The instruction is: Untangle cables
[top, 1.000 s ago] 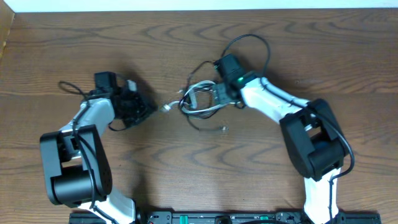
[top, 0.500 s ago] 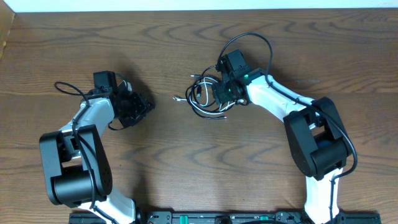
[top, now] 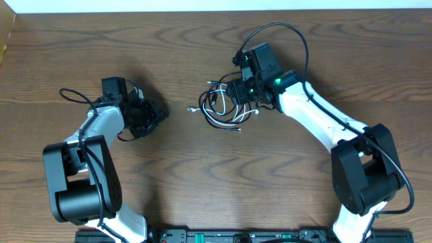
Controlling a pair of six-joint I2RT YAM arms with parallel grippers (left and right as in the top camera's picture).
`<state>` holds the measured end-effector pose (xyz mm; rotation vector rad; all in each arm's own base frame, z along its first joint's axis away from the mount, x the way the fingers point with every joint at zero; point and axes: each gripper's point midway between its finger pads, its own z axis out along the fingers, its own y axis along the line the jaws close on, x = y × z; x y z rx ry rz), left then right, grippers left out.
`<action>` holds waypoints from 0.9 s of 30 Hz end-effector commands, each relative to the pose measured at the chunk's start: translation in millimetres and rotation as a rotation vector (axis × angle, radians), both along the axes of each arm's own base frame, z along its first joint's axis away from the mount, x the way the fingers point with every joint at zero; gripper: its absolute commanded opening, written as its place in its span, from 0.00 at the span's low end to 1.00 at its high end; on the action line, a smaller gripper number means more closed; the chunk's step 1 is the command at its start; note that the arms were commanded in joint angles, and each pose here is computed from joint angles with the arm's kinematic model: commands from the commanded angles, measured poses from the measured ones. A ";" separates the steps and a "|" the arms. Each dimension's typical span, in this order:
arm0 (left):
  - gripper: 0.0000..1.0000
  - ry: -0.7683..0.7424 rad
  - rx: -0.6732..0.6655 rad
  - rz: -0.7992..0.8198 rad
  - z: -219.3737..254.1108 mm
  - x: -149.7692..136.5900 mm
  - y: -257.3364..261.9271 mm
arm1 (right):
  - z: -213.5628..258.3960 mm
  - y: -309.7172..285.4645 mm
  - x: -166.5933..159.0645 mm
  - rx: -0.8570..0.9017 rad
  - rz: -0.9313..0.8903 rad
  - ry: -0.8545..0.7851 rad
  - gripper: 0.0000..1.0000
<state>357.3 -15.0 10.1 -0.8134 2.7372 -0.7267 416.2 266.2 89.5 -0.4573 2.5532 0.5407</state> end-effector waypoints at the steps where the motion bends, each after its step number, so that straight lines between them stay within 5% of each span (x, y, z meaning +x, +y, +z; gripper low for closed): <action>1: 0.48 -0.011 -0.001 -0.004 3.7 4.0 -0.6 | -0.1 12.0 -9.3 0.051 0.022 0.042 0.55; 9: 0.48 -0.007 -0.001 -0.004 3.4 3.2 -0.7 | 0.8 37.6 -23.6 0.141 0.033 0.109 0.36; 27: 0.48 -0.008 -0.018 -0.002 4.6 3.5 -3.0 | -31.9 60.7 -4.2 0.169 0.048 0.057 0.52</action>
